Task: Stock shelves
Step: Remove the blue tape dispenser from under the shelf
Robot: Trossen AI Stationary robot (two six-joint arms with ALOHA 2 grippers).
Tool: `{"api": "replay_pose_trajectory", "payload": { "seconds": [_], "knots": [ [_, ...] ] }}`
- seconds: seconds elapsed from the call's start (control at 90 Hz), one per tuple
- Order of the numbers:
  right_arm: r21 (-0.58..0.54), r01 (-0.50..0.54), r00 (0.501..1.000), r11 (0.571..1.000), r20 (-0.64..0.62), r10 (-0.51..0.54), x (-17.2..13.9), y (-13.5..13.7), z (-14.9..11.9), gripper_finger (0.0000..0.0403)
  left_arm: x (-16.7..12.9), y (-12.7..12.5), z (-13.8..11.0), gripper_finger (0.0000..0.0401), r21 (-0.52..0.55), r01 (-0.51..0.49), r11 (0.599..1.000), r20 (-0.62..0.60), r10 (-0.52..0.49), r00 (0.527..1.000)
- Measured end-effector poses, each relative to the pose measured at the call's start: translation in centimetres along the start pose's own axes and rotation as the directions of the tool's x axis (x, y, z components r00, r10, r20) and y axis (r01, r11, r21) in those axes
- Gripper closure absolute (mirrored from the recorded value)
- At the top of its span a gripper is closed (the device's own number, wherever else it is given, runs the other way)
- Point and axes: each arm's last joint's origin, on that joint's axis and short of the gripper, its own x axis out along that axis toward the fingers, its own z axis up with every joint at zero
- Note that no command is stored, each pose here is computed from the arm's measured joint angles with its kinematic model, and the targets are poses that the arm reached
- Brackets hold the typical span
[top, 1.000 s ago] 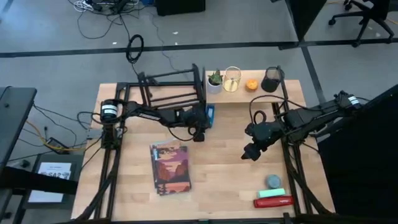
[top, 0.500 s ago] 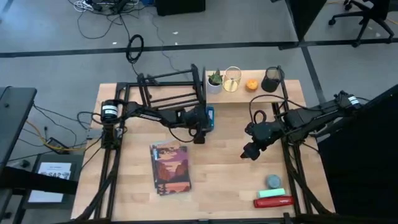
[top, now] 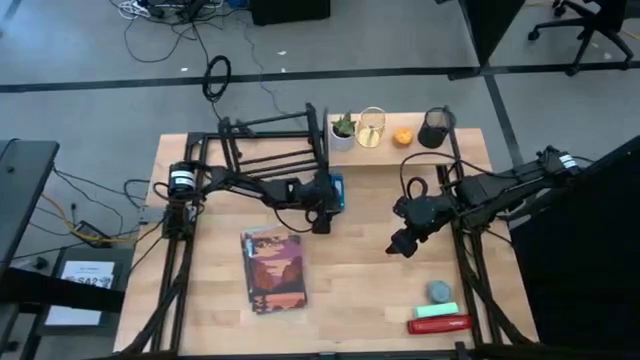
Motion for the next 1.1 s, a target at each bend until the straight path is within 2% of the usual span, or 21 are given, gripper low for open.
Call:
{"api": "replay_pose_trajectory", "payload": {
  "seconds": [0.167,0.311,0.622,0.822,0.922,1.1],
  "knots": [
    [-0.002,0.003,1.000,1.000,0.006,-0.003,0.0,0.0,0.0,0.0096,-0.2,-1.7,0.6,0.0261,0.026,0.093,0.995,0.033,-0.093,0.995],
    [-0.002,0.005,1.000,1.000,0.011,-0.005,0.0,0.0,0.0,0.0096,-0.4,-3.5,1.3,0.0267,0.030,0.116,0.993,0.064,-0.118,0.991],
    [-0.018,0.006,1.000,1.000,0.012,-0.005,0.0,0.0,0.0,0.0096,-0.8,-5.6,2.4,0.0245,-0.111,0.159,0.981,0.132,-0.144,0.981],
    [-0.044,0.006,1.000,0.999,0.012,-0.006,0.0,0.0,0.0,0.0096,-1.1,-6.5,3.1,0.0235,-0.096,0.169,0.981,0.189,-0.148,0.971],
    [-0.046,0.009,1.000,0.999,0.018,-0.008,0.0,0.0,0.0,0.0096,-0.8,-6.9,3.0,0.0258,-0.096,0.161,0.982,0.180,-0.142,0.973],
    [-0.045,0.017,0.999,0.999,0.036,-0.015,0.0,0.0,0.1,0.0096,-0.1,-7.4,2.5,0.0341,-0.093,0.134,0.987,0.152,-0.119,0.981]
  ]
}}
